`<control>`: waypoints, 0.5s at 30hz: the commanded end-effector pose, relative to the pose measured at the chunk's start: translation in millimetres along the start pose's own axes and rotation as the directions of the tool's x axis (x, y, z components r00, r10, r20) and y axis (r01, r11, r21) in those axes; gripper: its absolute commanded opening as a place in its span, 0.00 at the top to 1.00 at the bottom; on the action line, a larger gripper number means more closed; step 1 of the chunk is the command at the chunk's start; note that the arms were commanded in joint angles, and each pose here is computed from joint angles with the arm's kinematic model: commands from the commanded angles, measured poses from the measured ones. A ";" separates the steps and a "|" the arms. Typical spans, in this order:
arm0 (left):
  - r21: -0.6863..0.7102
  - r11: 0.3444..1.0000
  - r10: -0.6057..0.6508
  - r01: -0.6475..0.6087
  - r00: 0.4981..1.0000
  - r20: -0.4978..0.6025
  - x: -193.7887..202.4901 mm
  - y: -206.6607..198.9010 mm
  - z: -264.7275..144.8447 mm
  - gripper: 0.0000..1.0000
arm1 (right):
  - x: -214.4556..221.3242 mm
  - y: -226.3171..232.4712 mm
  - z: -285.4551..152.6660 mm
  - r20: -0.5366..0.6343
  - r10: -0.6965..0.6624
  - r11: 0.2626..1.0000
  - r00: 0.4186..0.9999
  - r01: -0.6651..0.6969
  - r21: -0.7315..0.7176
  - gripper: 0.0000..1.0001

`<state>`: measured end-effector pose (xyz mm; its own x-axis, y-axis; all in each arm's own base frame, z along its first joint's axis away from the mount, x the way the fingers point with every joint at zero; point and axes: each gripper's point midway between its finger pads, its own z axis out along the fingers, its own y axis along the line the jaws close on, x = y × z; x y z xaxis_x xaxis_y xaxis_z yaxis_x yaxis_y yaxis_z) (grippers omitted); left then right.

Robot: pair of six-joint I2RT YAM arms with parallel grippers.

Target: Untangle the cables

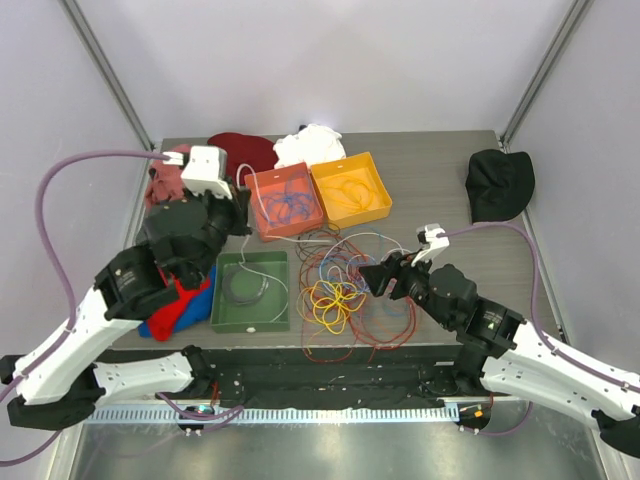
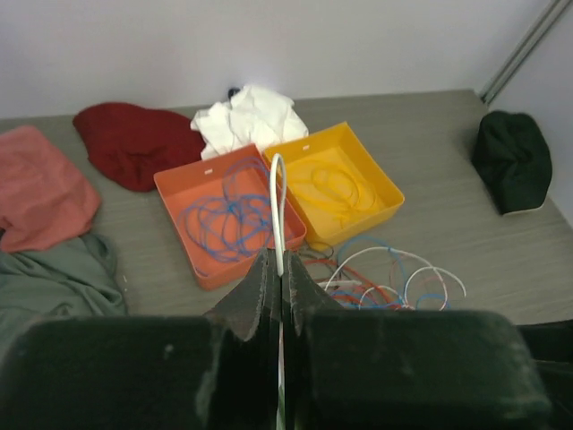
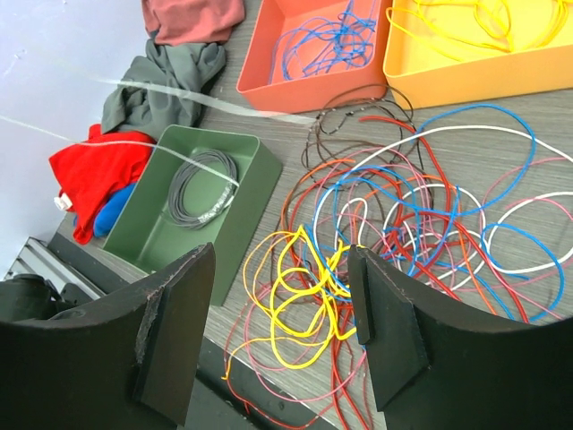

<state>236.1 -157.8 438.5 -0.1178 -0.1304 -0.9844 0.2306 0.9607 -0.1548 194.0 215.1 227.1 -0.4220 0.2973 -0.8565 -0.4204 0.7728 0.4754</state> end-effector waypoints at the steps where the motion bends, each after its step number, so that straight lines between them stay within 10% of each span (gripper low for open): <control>1: -0.007 0.996 -0.084 0.083 0.993 -0.082 42.1 -0.4 0.9 1.00 | -7.5 -2.3 -3.8 0.042 0.029 1.000 0.999 -0.029 0.009 0.31; 15: -0.137 0.986 -0.110 0.097 0.989 -0.098 62.0 47.4 -27.1 1.00 | -3.4 -8.4 -6.5 0.040 0.030 0.999 0.999 -0.031 0.026 0.32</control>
<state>220.3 -134.9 357.5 -0.2648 -0.1409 -0.9540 0.1373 0.9737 -0.1819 190.7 203.0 220.2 -0.4207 0.3054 -0.8543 -0.3954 0.7858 0.4756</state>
